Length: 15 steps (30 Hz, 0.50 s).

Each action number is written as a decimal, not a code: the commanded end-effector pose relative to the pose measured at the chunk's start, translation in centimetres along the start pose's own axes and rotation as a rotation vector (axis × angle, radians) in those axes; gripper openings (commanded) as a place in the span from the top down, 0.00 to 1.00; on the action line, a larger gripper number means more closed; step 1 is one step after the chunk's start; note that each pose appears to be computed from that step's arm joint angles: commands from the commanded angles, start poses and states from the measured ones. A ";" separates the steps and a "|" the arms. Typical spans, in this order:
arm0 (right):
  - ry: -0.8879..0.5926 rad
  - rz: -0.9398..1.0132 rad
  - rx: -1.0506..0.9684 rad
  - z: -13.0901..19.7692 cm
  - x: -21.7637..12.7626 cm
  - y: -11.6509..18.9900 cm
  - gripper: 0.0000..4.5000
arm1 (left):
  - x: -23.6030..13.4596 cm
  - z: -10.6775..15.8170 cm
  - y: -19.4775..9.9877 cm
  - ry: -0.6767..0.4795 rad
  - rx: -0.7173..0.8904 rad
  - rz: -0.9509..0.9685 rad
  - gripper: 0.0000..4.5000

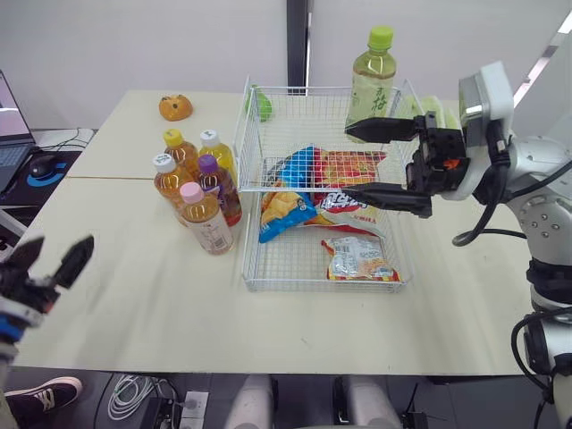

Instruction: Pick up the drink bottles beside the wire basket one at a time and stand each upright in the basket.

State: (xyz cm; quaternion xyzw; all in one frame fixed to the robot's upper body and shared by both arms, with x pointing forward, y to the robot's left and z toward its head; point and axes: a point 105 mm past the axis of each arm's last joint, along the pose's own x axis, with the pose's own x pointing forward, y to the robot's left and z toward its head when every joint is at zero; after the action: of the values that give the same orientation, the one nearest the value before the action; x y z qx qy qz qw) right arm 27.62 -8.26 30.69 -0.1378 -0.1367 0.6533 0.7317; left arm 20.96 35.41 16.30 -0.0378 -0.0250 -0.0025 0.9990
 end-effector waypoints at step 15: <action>-0.020 0.012 -0.050 1.1 0.6 -0.5 0.00 | 3.9 5.3 -5.2 -0.154 0.077 -0.093 0.01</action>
State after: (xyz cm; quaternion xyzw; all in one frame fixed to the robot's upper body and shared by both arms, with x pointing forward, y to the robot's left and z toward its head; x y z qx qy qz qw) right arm 28.23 -7.69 30.66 -0.1369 -0.1342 0.6572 0.7290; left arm 23.98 31.43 20.93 -0.0137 -0.0894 -0.0311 0.9954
